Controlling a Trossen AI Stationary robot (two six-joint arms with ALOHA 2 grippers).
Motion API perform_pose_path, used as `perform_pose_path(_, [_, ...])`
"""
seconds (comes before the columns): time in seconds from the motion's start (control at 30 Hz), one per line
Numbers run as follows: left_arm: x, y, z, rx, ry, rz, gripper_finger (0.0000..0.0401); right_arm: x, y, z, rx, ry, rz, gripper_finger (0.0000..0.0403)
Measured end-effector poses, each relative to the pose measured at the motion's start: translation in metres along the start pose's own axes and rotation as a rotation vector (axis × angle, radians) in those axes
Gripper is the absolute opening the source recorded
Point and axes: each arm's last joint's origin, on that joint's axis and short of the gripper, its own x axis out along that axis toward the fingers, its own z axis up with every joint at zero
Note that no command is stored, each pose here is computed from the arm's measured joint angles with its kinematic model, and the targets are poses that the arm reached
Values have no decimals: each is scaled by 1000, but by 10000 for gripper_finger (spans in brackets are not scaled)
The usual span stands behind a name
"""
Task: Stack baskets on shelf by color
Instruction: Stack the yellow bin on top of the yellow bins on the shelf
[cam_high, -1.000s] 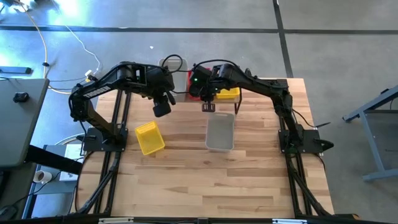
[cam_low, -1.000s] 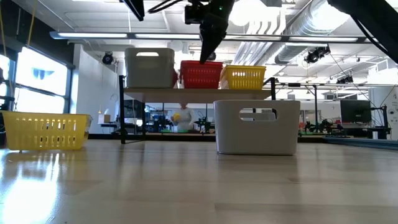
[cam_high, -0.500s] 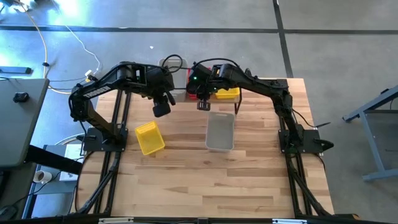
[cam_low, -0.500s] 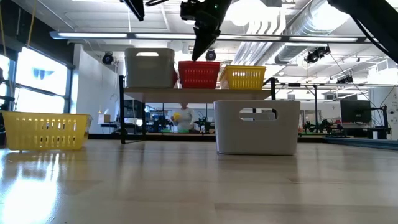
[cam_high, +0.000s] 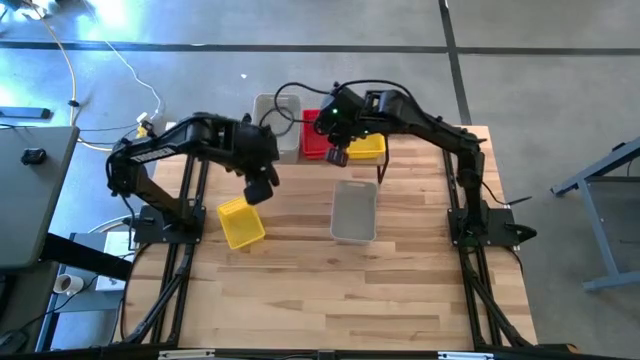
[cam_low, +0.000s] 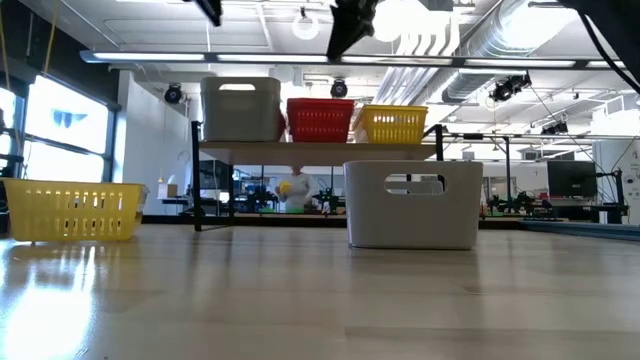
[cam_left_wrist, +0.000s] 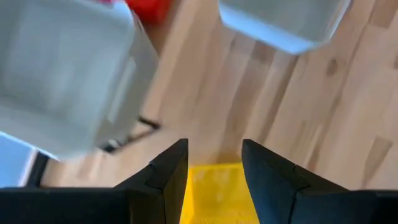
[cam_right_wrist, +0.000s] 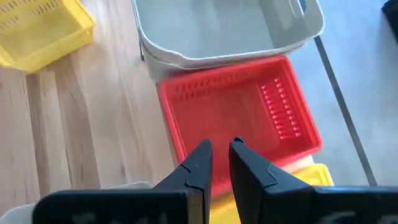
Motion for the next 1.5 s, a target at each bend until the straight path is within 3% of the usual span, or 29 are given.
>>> perform_pose_path(0.3, [33, -26, -44, -274, 176, 19, 140, -27, -3, -10, -70, 20, 8, 39])
perform_pose_path(0.73, [78, -54, -89, -700, 336, 204, 140, -29, -3, -16, -198, 74, 26, 39])
perform_pose_path(0.93, [100, -65, -113, -816, 379, 316, 140, -30, -2, -18, -202, 94, 32, 39])
perform_pose_path(1.5, [153, -71, -152, -1032, 414, 407, 140, -30, 0, -19, -204, 96, 73, 39])
